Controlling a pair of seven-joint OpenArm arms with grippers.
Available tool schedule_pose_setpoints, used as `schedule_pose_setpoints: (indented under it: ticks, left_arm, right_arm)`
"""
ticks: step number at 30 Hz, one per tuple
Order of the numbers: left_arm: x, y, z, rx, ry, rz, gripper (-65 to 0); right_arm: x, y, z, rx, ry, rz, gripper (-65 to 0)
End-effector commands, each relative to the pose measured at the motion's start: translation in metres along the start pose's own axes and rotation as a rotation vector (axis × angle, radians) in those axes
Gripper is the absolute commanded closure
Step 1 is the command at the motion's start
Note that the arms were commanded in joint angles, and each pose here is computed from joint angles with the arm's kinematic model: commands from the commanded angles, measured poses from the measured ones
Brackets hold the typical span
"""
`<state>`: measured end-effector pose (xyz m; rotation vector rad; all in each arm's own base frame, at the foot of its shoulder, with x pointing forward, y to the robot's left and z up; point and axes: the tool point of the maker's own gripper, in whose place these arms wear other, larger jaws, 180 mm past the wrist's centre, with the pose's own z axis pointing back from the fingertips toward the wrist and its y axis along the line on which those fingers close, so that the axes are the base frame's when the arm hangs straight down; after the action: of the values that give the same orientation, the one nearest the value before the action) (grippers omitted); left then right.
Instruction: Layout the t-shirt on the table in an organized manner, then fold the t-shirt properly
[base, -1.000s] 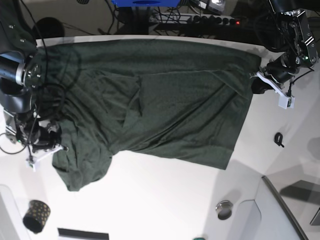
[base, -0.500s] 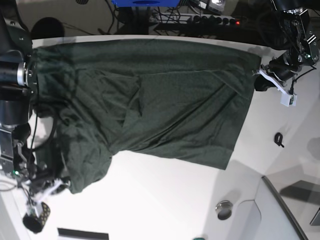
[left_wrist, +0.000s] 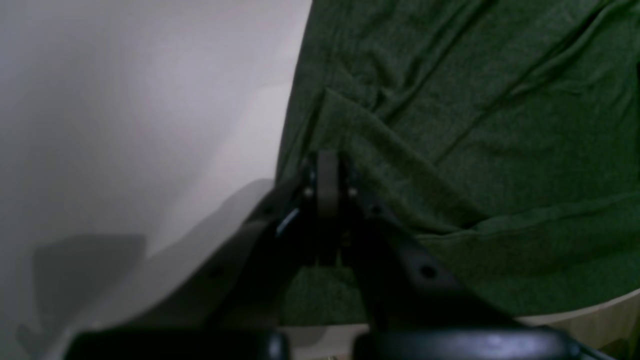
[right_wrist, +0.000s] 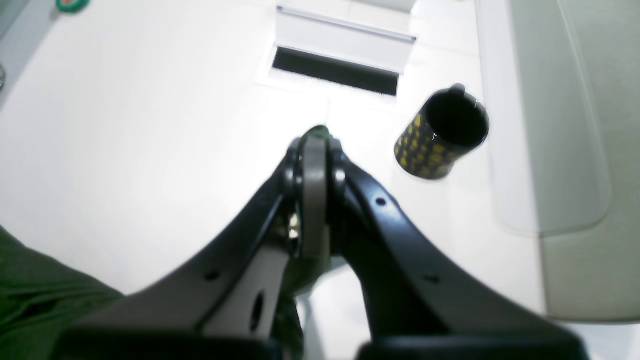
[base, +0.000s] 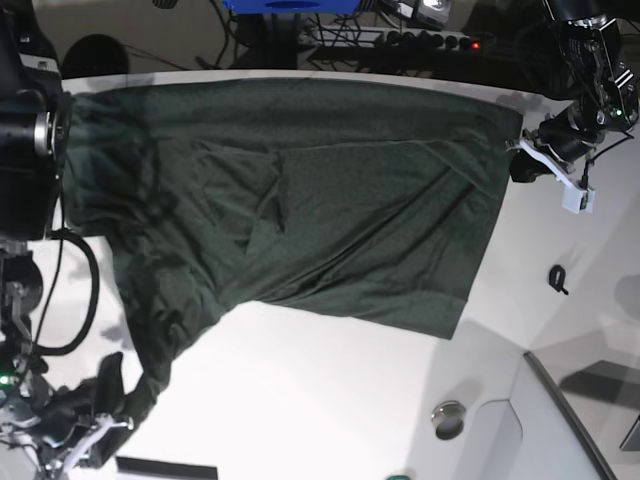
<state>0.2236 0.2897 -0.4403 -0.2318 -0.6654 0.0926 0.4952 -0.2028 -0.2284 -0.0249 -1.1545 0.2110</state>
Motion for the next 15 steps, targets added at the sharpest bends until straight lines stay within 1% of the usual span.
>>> schedule_pose_setpoints:
  ticks: [1, 5, 8, 11, 13, 15]
  left_arm:
    - [0.016, 0.002, 0.004, -0.002, -0.044, -0.017, 0.0]
    - [0.017, 0.002, 0.003, -0.004, -0.046, -0.019, 0.0]
    - [0.017, 0.002, 0.003, -0.004, -0.046, -0.016, 0.0]
    - [0.008, 0.006, 0.0, -0.001, -0.026, 0.008, 0.0]
    - [0.005, 0.006, -0.001, -0.003, -0.018, 0.014, 0.0]
    - [0.004, 0.006, -0.002, -0.004, -0.016, 0.014, 0.0]
  right_arm:
    - [0.037, -0.002, 0.012, -0.007, -0.103, 0.021, 0.0]
    - [0.051, 0.013, 0.046, -0.01, -0.143, 0.087, 0.0]
    - [0.043, 0.033, 0.069, 0.008, -0.16, 0.113, 0.0]
    - [0.022, 0.057, 0.089, 0.065, -0.156, 0.177, 0.0]
    - [-0.001, 0.07, 0.099, 0.103, -0.122, 0.208, 0.0]
    - [-0.026, 0.083, 0.107, 0.136, -0.076, 0.204, 0.0]
